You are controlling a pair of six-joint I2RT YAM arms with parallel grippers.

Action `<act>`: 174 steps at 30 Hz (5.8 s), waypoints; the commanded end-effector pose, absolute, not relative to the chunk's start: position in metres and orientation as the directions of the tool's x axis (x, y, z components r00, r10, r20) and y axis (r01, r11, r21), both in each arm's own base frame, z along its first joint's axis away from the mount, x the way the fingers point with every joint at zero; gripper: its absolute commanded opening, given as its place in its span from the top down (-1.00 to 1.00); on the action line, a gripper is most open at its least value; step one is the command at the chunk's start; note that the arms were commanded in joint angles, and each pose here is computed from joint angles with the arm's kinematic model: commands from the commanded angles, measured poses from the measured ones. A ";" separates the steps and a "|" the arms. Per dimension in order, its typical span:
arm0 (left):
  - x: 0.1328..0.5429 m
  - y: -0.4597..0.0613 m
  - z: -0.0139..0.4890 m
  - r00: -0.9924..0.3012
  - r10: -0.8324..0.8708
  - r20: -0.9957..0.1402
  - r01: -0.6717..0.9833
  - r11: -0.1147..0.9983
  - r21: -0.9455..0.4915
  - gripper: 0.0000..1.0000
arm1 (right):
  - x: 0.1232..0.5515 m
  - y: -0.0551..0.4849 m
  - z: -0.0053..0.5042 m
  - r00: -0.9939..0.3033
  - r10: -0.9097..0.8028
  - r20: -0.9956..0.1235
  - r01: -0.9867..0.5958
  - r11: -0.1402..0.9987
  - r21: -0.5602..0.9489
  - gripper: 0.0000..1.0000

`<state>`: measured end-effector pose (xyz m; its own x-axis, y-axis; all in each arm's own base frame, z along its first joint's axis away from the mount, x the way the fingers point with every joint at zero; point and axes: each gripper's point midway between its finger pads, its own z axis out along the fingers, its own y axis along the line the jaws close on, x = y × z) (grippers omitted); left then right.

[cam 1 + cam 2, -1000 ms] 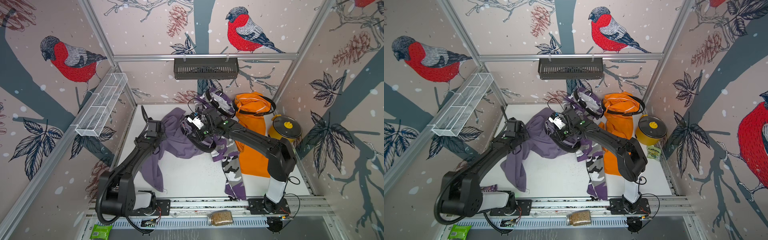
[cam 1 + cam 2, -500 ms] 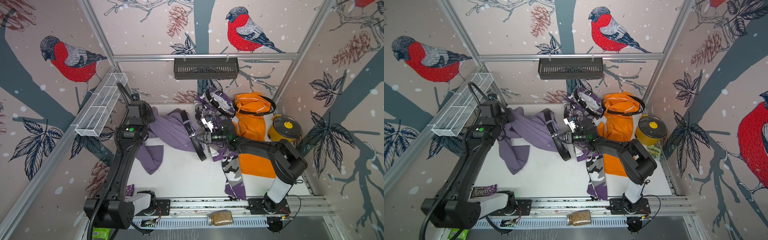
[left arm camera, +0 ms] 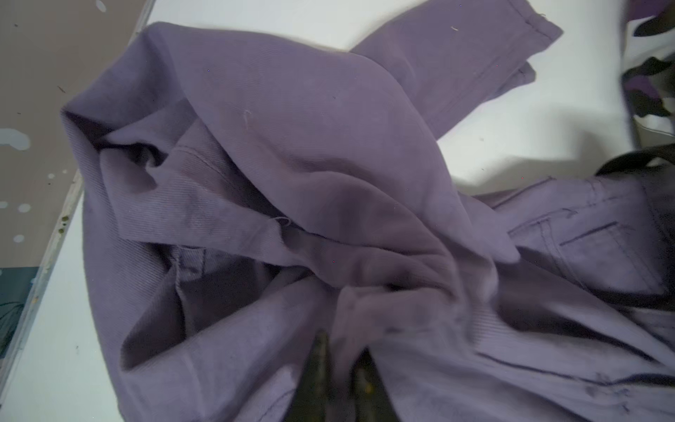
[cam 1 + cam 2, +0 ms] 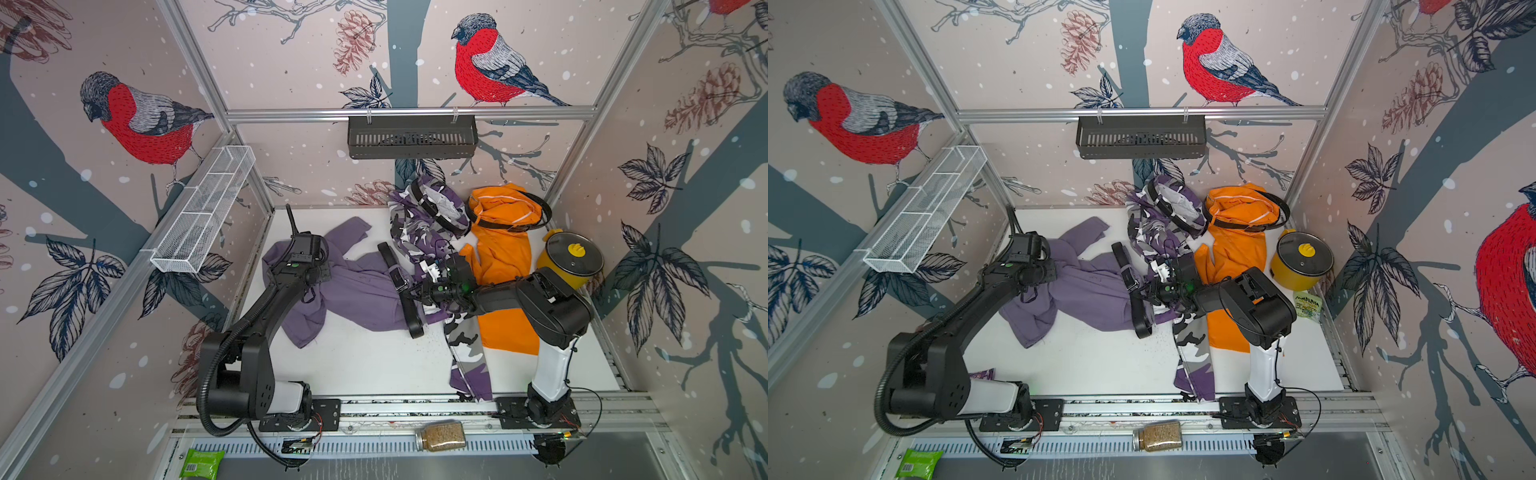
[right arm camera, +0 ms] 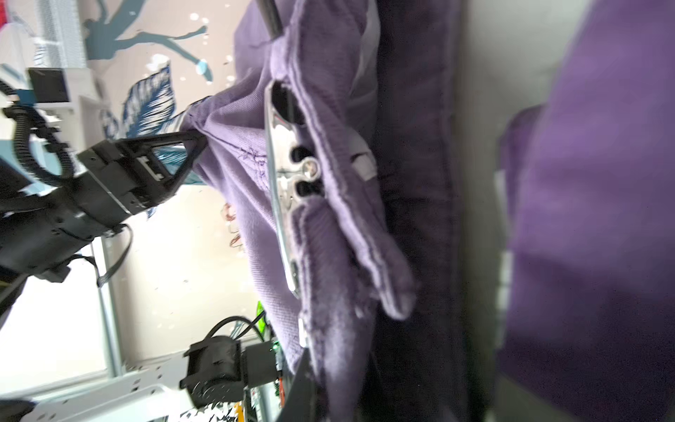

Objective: Remove the belt from the trousers
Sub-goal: Adjust the trousers at the center of the board, then remove the belt from the trousers.

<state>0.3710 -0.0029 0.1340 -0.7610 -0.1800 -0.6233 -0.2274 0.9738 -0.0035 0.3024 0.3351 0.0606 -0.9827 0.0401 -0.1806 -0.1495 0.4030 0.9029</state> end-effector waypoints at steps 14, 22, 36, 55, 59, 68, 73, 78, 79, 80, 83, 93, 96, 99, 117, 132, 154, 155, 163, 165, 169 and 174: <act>0.369 -0.162 0.095 -0.815 -0.085 -0.573 0.057 0.972 -0.226 -0.82 | 0.312 0.316 0.034 -0.980 0.038 -0.197 -0.133 0.615 0.777 0.47; 0.356 -0.183 0.040 -0.863 -0.070 -0.501 0.107 0.943 -0.316 -0.95 | 0.312 0.328 0.041 -0.978 -0.003 -0.210 -0.168 0.611 0.774 0.43; 0.323 -0.181 0.010 -0.915 -0.035 -0.401 0.093 0.951 -0.295 1.00 | 0.309 0.326 0.039 -0.976 -0.022 -0.218 -0.186 0.611 0.769 0.38; 0.333 -0.185 0.131 -0.802 -0.034 -0.597 0.193 0.930 -0.312 1.00 | 0.325 0.337 0.117 -0.860 -0.170 -0.481 -0.451 0.694 0.561 -0.31; 0.332 -0.181 0.130 -0.795 -0.049 -0.604 0.178 0.934 -0.311 1.00 | 0.307 0.353 0.103 -0.879 -0.205 -0.430 -0.449 0.661 0.601 -0.33; 0.319 -0.165 0.106 -0.807 -0.075 -0.586 0.117 0.952 -0.284 1.00 | 0.283 0.369 0.062 -0.929 -0.199 -0.312 -0.365 0.628 0.687 -0.34; 0.311 -0.158 0.094 -0.816 -0.081 -0.573 0.098 0.957 -0.274 1.00 | 0.279 0.373 0.048 -0.939 -0.209 -0.273 -0.343 0.632 0.695 -0.38; 0.308 -0.155 0.091 -0.815 -0.095 -0.571 0.085 0.956 -0.279 1.00 | 0.276 0.376 0.037 -0.945 -0.219 -0.244 -0.328 0.620 0.713 -0.38; 0.308 -0.155 0.090 -0.816 -0.095 -0.571 0.085 0.956 -0.279 1.00 | 0.276 0.377 0.036 -0.944 -0.221 -0.245 -0.330 0.620 0.712 -0.37; 0.307 -0.155 0.089 -0.816 -0.094 -0.570 0.084 0.957 -0.279 1.00 | 0.278 0.378 0.035 -0.943 -0.222 -0.246 -0.331 0.618 0.713 -0.37; 0.306 -0.153 0.087 -0.820 -0.093 -0.564 0.077 0.960 -0.270 1.00 | 0.281 0.382 0.036 -0.942 -0.223 -0.249 -0.335 0.610 0.719 -0.29; 0.302 -0.139 0.079 -0.819 -0.126 -0.560 0.021 0.968 -0.248 1.00 | 0.296 0.374 0.056 -0.922 -0.209 -0.326 -0.383 0.621 0.684 0.70; 0.305 -0.138 0.081 -0.811 -0.146 -0.566 0.005 0.967 -0.256 1.00 | 0.319 0.363 0.087 -0.878 -0.205 -0.433 -0.455 0.643 0.616 0.89; 0.310 -0.140 0.086 -0.803 -0.166 -0.572 -0.008 0.963 -0.268 1.00 | 0.345 0.348 0.122 -0.801 -0.243 -0.547 -0.542 0.682 0.491 0.94; 0.341 -0.205 0.256 -0.506 -0.072 -0.859 0.382 0.874 -0.299 -1.00 | 0.382 0.331 0.264 -0.313 -0.529 -0.789 -0.822 0.567 -0.055 0.98; 0.393 -0.222 0.242 -0.366 0.009 -0.931 0.394 0.907 -0.146 -0.58 | 0.348 0.357 0.285 -0.248 -0.553 -0.795 -0.883 0.467 -0.050 0.99; 0.383 -0.140 0.171 -0.553 -0.182 -0.813 0.118 0.949 -0.293 0.22 | 0.324 0.359 0.269 -0.253 -0.558 -0.790 -0.910 0.414 0.000 1.00; 0.382 -0.142 0.177 -0.546 -0.177 -0.819 0.129 0.948 -0.291 -0.29 | 0.324 0.360 0.268 -0.250 -0.561 -0.789 -0.912 0.410 -0.002 1.00; 0.346 -0.145 0.262 -0.266 0.001 -0.964 0.289 0.954 -0.078 -1.00 | 0.326 0.366 0.271 -0.230 -0.570 -0.789 -0.924 0.382 -0.007 1.00; 0.339 -0.157 0.267 -0.199 0.109 -0.974 0.362 0.932 0.030 -1.00 | 0.323 0.367 0.273 -0.222 -0.572 -0.790 -0.931 0.365 -0.002 1.00; 0.335 -0.175 0.259 -0.066 0.337 -0.939 0.453 0.849 0.273 -0.99 | 0.319 0.366 0.275 -0.210 -0.577 -0.790 -0.938 0.346 -0.004 1.00; 0.339 -0.177 0.281 0.124 0.387 -0.914 0.400 0.823 0.403 -0.89 | 0.311 0.366 0.278 -0.199 -0.581 -0.789 -0.944 0.330 -0.005 1.00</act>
<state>0.3340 -0.1705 0.2388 -0.1037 0.3354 -0.9364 0.4418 0.8590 0.2588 0.3209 0.3606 0.2637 -0.2385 -0.6016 -0.7624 -0.9258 0.3780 -0.0087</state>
